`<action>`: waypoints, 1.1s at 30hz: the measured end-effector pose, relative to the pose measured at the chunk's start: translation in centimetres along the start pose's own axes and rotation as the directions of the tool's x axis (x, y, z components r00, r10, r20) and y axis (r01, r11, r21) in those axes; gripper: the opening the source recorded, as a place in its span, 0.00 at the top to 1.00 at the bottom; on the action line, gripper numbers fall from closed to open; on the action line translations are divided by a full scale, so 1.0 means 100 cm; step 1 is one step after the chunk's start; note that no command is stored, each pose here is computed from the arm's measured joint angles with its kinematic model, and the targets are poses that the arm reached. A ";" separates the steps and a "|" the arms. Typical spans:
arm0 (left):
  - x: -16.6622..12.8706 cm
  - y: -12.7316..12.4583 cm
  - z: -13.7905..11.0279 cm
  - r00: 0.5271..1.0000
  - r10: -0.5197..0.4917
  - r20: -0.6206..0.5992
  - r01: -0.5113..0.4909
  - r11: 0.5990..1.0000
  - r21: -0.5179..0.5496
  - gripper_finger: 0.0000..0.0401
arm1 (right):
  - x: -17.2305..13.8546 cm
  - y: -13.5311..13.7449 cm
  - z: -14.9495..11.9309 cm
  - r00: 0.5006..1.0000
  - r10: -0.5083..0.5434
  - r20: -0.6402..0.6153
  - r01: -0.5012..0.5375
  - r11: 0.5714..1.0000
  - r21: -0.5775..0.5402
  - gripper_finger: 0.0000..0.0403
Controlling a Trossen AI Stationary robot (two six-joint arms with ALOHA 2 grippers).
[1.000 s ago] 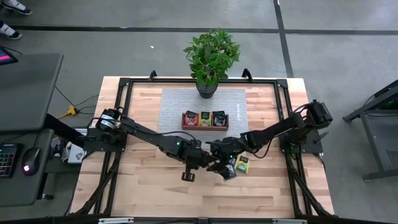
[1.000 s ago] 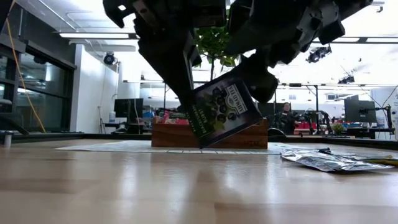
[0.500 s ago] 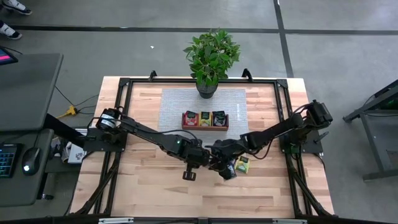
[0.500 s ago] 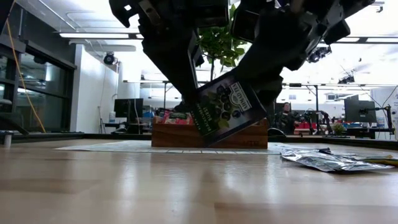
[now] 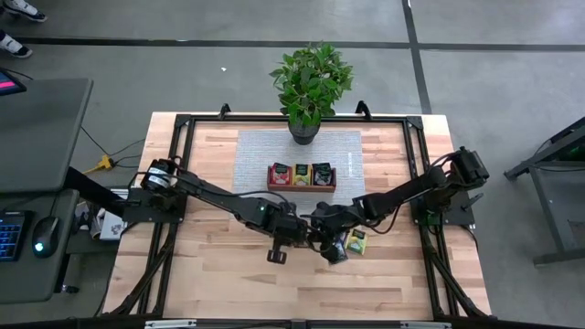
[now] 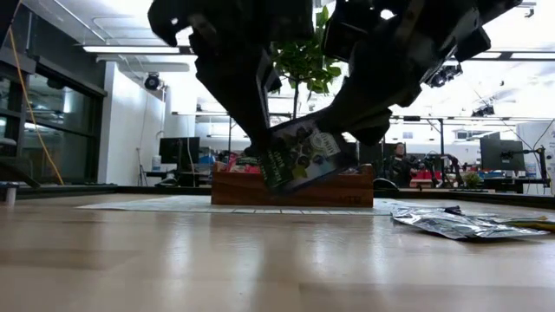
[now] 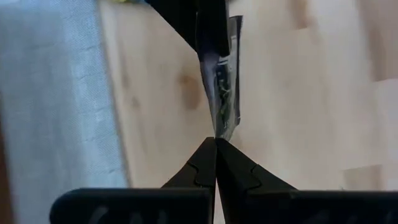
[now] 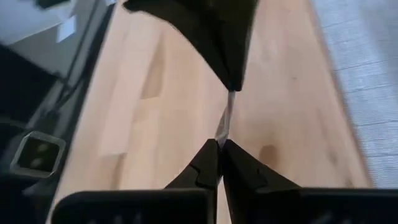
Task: Pick & Place Tea
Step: Put the violet tea bag into the right section of the wooden organizer
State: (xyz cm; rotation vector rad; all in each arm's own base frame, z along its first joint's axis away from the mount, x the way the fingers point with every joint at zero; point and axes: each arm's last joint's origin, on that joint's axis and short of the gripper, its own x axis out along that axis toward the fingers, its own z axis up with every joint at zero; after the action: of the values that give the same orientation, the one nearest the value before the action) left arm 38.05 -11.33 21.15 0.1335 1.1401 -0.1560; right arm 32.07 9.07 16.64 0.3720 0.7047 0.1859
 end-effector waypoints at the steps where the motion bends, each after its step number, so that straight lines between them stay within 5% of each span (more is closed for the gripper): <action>1: 0.000 0.001 -0.001 1.000 0.018 -0.015 -0.018 1.000 0.000 1.00 | 0.000 0.000 0.000 1.000 -0.019 0.009 0.019 1.000 0.004 0.99; 14: -0.035 0.010 -0.025 0.958 0.218 -0.188 -0.227 0.974 -0.026 1.00 | 0.000 0.011 -0.007 0.991 -0.127 0.043 0.126 0.992 0.014 1.00; 19: -0.054 0.010 -0.033 0.931 0.307 -0.195 -0.326 0.943 -0.069 1.00 | -0.022 0.028 0.000 0.969 -0.195 0.149 0.197 0.980 0.005 1.00; 25: -0.082 0.011 -0.047 0.923 0.381 -0.058 -0.385 0.902 -0.195 1.00 | -0.071 0.045 0.011 0.892 -0.340 0.298 0.361 0.932 -0.016 1.00; 29: -0.094 0.013 -0.055 0.924 0.360 0.129 -0.318 0.910 -0.266 1.00 | -0.098 0.052 0.016 0.847 -0.347 0.402 0.389 0.921 -0.025 1.00; 33: -0.100 0.014 -0.058 0.868 0.331 0.369 -0.215 0.922 -0.323 1.00 | -0.120 0.051 0.010 0.764 -0.282 0.580 0.336 0.942 0.014 1.00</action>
State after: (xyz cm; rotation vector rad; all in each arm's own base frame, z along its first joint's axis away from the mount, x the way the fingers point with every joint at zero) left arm 29.09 -8.34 27.91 0.0139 0.6913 0.2233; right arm 23.54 10.00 26.51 0.1988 0.1418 -0.2115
